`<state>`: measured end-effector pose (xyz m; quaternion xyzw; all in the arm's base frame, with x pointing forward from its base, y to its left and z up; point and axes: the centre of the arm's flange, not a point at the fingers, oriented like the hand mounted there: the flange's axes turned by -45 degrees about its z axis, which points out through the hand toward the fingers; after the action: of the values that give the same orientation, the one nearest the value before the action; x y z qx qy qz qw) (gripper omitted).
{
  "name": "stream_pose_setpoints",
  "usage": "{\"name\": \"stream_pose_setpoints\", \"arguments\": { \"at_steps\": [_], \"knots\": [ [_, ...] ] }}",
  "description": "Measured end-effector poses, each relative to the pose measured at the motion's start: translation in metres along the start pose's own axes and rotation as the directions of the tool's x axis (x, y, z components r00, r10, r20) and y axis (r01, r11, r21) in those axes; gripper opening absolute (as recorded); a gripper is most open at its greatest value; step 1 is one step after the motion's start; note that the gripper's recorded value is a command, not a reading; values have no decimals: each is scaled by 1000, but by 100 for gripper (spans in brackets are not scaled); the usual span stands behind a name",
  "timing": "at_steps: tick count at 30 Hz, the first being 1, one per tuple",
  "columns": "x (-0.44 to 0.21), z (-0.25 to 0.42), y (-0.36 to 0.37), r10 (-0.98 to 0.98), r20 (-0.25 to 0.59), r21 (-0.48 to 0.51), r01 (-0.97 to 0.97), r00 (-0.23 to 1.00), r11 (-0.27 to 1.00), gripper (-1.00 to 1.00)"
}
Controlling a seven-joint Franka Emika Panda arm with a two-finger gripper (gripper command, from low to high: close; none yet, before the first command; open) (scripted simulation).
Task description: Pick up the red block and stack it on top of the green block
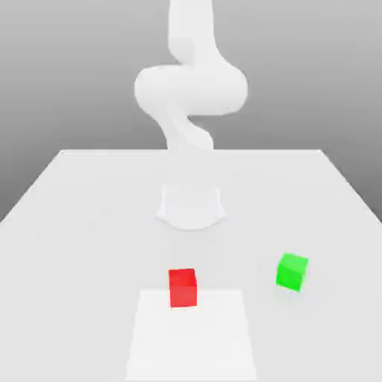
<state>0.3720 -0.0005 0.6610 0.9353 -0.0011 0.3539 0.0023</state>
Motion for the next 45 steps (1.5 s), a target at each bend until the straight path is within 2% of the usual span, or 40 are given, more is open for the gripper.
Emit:
{"name": "stream_pose_setpoints", "arguments": {
  "at_steps": [9, 15, 18, 23, 24, 31, 39, 45],
  "knots": [
    [-120, 194, 7, -53, 327, 7, 53, 943, 999, 0],
    [-256, 277, 12, -85, 550, 45, 72, 831, 996, 0],
    [-327, 315, 13, -99, 636, 65, 74, 766, 995, 0],
    [-371, 350, 14, -102, 658, 70, 75, 746, 995, 0],
    [-376, 354, 14, -103, 658, 70, 75, 746, 995, -100],
    [-377, 354, 14, -103, 658, 70, 75, 746, 995, -100],
    [-339, 312, 14, -103, 658, 71, 75, 746, 995, -100],
    [-329, 286, -95, -378, 609, 255, 279, 697, 926, -100]
  ]
}}
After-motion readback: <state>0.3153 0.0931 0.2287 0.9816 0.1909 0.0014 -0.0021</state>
